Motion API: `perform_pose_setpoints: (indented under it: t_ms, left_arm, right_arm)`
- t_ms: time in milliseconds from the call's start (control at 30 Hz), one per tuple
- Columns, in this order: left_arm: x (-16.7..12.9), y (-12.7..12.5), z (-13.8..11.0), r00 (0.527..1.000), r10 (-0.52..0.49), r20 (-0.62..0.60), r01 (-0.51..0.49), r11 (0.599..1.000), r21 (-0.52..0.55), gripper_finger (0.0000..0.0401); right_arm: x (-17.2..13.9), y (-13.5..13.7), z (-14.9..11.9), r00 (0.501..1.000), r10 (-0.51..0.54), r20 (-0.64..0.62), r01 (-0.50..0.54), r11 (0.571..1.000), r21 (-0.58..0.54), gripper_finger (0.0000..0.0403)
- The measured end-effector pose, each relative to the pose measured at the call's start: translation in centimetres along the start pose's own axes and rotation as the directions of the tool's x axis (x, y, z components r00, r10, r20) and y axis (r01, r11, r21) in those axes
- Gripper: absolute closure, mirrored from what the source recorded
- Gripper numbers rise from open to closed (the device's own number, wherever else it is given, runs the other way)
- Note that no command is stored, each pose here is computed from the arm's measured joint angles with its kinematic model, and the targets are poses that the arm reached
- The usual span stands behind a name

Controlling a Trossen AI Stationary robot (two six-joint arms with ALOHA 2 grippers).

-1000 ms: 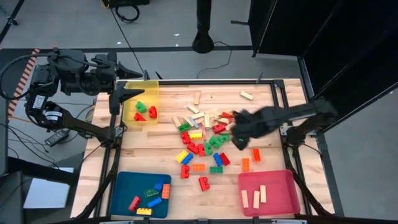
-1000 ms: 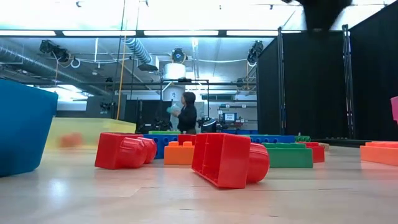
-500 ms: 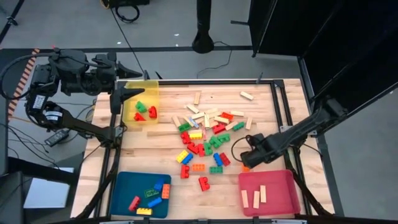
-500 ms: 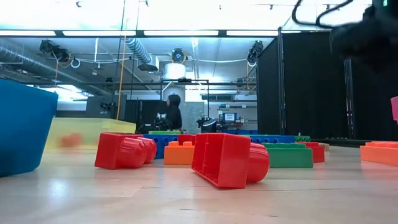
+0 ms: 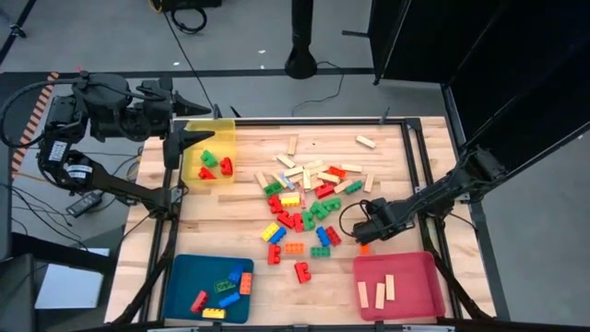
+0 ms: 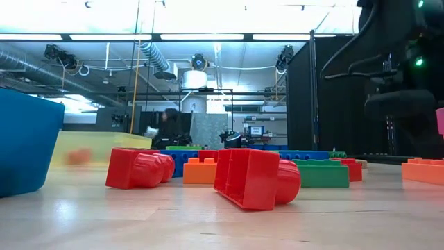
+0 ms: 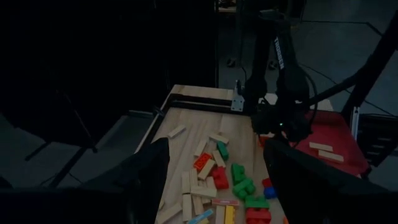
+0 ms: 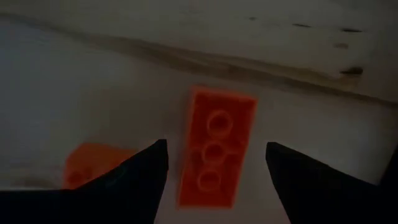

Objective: Sort blocks by size
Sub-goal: Put the orange game piece into the blue bin

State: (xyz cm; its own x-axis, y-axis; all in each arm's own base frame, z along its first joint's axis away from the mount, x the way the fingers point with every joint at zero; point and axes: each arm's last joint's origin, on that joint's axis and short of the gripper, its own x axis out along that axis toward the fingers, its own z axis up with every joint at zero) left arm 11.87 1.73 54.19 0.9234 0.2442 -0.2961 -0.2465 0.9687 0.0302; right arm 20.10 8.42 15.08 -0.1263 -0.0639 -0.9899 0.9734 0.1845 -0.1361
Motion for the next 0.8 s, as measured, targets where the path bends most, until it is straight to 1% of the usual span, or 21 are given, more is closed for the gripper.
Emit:
perform_pose_setpoints:
  t_ms: [67,133,233,300,433,633,733,800]
  left_arm:
    - [0.0,0.0,0.0,1.0,0.0,-0.002,0.0,1.0,0.0,0.0133]
    - [0.0,0.0,0.0,1.0,0.0,-0.003,0.0,1.0,0.001,0.0133]
    - [0.0,0.0,0.0,1.0,0.001,-0.005,-0.001,1.0,0.001,0.0133]
    - [0.0,0.0,0.0,1.0,0.001,-0.005,-0.001,1.0,0.001,0.0133]
    - [0.0,0.0,-0.1,1.0,0.001,-0.006,-0.001,1.0,0.001,0.0133]
    - [0.0,0.0,-0.1,1.0,0.005,-0.006,-0.005,1.0,0.002,0.0133]
    - [0.0,0.0,-0.1,1.0,0.009,-0.005,-0.009,1.0,0.002,0.0133]
    - [-0.1,0.0,-0.1,1.0,0.011,-0.004,-0.011,1.0,0.002,0.0133]
  right_arm:
    - [0.8,0.0,0.1,1.0,0.017,-0.005,-0.017,1.0,0.004,0.0121]
    - [1.6,0.1,0.2,0.998,0.063,-0.023,-0.063,0.998,0.01,0.0125]
    - [2.4,-0.2,0.5,0.996,0.069,-0.054,-0.067,0.997,0.031,0.0144]
    - [2.5,-0.3,0.6,0.996,0.06,-0.06,-0.057,0.997,0.046,0.0171]
    - [2.4,-0.5,0.9,0.997,0.029,-0.077,-0.024,0.998,0.062,0.0247]
    - [2.3,-0.4,1.3,0.994,0.037,-0.101,-0.032,0.998,0.06,0.0249]
    - [1.3,-0.1,1.6,0.995,0.072,-0.073,-0.069,0.997,0.045,0.0249]
    - [0.4,0.5,2.1,0.992,0.12,-0.028,-0.118,0.992,0.044,0.0249]
